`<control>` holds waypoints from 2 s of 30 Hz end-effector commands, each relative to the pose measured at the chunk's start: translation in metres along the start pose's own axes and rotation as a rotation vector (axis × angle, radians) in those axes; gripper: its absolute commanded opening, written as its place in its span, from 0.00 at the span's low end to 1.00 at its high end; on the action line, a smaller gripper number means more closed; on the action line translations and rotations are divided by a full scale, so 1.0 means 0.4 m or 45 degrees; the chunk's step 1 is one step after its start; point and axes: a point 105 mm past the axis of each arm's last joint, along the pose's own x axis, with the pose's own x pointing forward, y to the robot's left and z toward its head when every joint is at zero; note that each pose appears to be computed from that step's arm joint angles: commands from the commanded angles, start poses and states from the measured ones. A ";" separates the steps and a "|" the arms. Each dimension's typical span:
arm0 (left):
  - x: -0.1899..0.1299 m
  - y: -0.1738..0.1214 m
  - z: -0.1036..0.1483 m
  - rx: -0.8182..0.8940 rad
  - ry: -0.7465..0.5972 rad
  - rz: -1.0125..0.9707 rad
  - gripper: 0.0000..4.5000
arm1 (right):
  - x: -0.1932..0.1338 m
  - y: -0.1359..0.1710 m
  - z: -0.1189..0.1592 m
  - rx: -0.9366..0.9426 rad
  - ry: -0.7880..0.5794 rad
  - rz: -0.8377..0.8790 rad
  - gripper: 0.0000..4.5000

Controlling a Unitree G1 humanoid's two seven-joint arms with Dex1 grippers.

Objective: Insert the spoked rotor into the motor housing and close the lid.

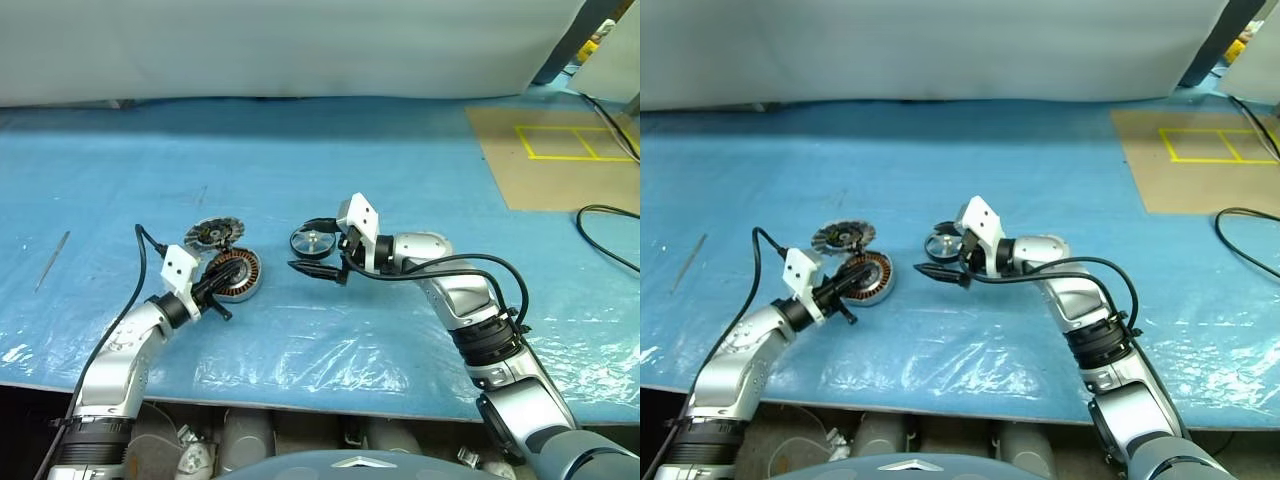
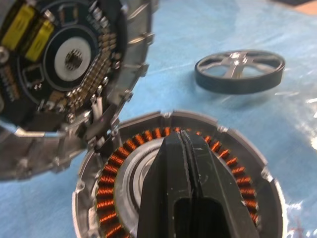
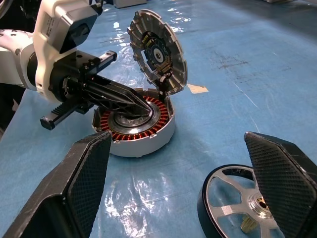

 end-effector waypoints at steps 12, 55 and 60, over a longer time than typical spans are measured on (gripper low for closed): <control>-0.027 0.012 -0.047 0.068 0.173 0.002 0.01 | 0.006 0.003 0.031 -0.050 -0.044 0.012 1.00; -0.107 -0.028 0.094 0.035 -0.169 -0.039 0.01 | 0.020 -0.168 0.011 -0.104 0.328 -0.030 1.00; -0.095 -0.055 0.090 0.041 -0.176 -0.040 0.01 | 0.032 -0.200 -0.005 -0.007 0.533 -0.004 1.00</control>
